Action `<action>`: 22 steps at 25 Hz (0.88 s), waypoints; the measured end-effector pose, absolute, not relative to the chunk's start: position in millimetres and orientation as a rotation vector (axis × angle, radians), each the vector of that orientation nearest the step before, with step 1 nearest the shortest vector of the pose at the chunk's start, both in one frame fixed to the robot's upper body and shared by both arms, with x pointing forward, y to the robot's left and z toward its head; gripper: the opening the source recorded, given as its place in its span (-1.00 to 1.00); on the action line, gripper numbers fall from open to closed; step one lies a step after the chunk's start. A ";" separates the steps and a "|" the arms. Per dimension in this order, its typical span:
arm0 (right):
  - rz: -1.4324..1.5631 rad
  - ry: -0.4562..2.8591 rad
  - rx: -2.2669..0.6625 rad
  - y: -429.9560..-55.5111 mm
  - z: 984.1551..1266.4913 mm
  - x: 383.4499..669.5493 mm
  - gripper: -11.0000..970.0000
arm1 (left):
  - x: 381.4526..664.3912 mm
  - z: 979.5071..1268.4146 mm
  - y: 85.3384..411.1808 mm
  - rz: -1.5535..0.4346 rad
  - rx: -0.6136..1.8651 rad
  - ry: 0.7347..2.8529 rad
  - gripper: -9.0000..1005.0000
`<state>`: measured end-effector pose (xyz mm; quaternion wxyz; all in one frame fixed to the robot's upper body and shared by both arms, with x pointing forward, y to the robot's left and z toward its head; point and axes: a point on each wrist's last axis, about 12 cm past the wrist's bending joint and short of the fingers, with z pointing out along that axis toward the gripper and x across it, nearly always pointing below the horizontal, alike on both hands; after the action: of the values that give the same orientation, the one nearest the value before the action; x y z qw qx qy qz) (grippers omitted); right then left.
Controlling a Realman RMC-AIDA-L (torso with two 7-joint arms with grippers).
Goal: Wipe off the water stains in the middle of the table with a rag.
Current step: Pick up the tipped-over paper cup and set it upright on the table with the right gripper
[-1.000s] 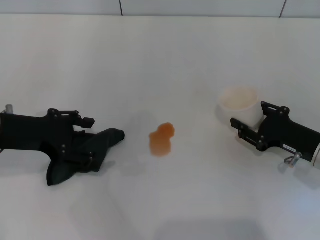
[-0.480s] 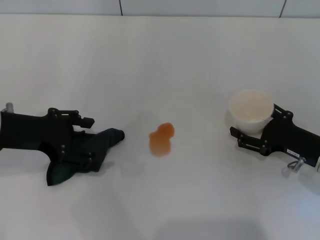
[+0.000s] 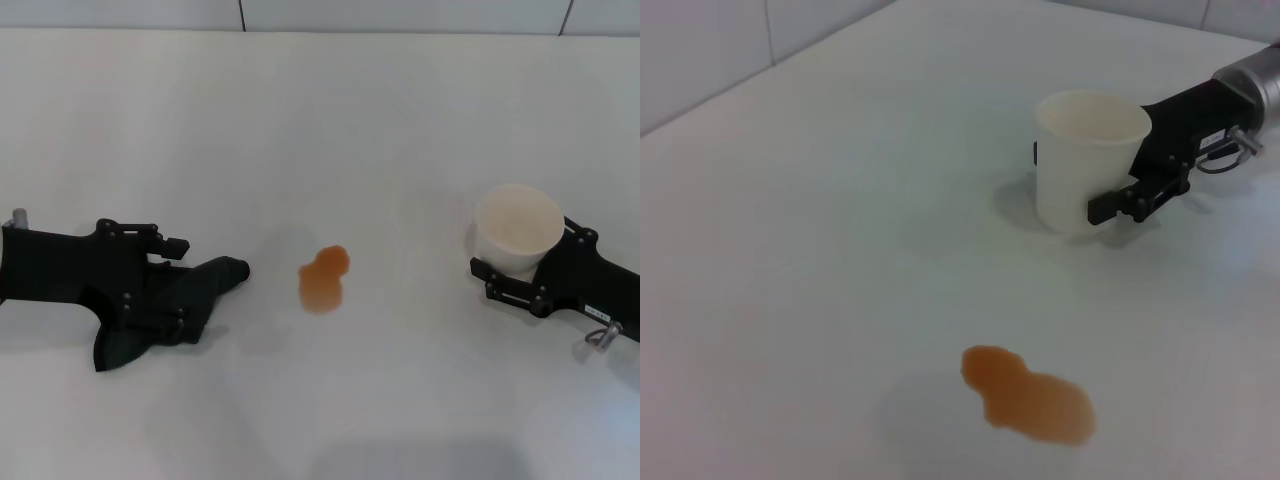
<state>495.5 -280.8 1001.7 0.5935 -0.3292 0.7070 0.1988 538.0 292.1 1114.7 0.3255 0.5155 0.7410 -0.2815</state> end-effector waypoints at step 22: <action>0.469 1.618 -0.747 -297.5 1001.8 474.3 0.78 | 532.1 1110.2 298.6 -0.735 1.317 1.956 0.48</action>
<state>474.3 -297.5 1001.8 0.6048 -0.3227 0.6992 0.2028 532.1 298.6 1110.2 0.3296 0.5033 0.7477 -0.2810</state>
